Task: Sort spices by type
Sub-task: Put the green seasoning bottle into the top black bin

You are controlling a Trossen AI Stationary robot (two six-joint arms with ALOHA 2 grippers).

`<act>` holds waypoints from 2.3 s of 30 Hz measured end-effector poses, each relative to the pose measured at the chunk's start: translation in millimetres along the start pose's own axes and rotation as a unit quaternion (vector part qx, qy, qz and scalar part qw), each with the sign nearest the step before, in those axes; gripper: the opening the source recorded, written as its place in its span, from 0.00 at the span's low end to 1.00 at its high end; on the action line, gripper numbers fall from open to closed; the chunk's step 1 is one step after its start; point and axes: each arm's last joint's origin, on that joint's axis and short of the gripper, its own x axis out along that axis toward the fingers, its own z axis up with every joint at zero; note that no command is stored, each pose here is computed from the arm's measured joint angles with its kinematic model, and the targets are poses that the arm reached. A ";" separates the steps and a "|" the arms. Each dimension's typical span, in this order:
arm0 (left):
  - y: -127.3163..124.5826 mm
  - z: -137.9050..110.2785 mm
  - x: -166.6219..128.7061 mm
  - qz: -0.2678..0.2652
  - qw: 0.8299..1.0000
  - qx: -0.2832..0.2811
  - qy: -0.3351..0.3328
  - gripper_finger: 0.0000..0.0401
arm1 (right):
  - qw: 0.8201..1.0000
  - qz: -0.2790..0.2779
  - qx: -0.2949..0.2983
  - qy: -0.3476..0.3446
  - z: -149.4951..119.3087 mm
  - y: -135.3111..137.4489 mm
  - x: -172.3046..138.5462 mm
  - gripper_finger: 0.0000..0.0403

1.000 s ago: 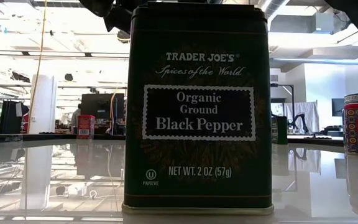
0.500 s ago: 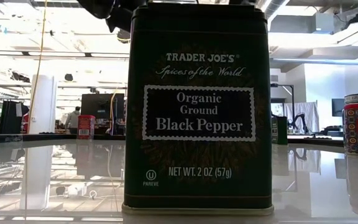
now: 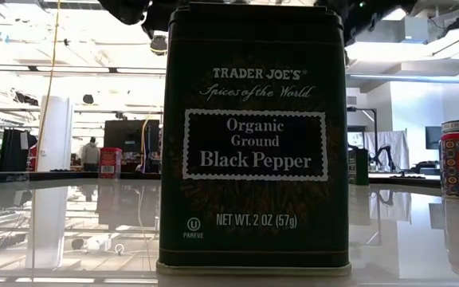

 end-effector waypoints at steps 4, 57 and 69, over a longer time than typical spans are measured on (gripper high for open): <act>-2.9 6.7 0.0 -0.026 0.999 0.003 -0.030 0.48 | 0.995 0.025 -0.006 -0.097 -5.2 1.2 11.2 0.86; -30.6 3.4 9.8 -0.057 0.996 0.053 -0.032 0.50 | 0.967 0.123 -0.115 -0.190 46.7 15.3 59.2 0.57; -30.4 1.6 10.6 -0.035 0.998 0.037 -0.024 0.57 | 0.970 0.119 -0.115 -0.181 44.8 14.4 60.3 0.54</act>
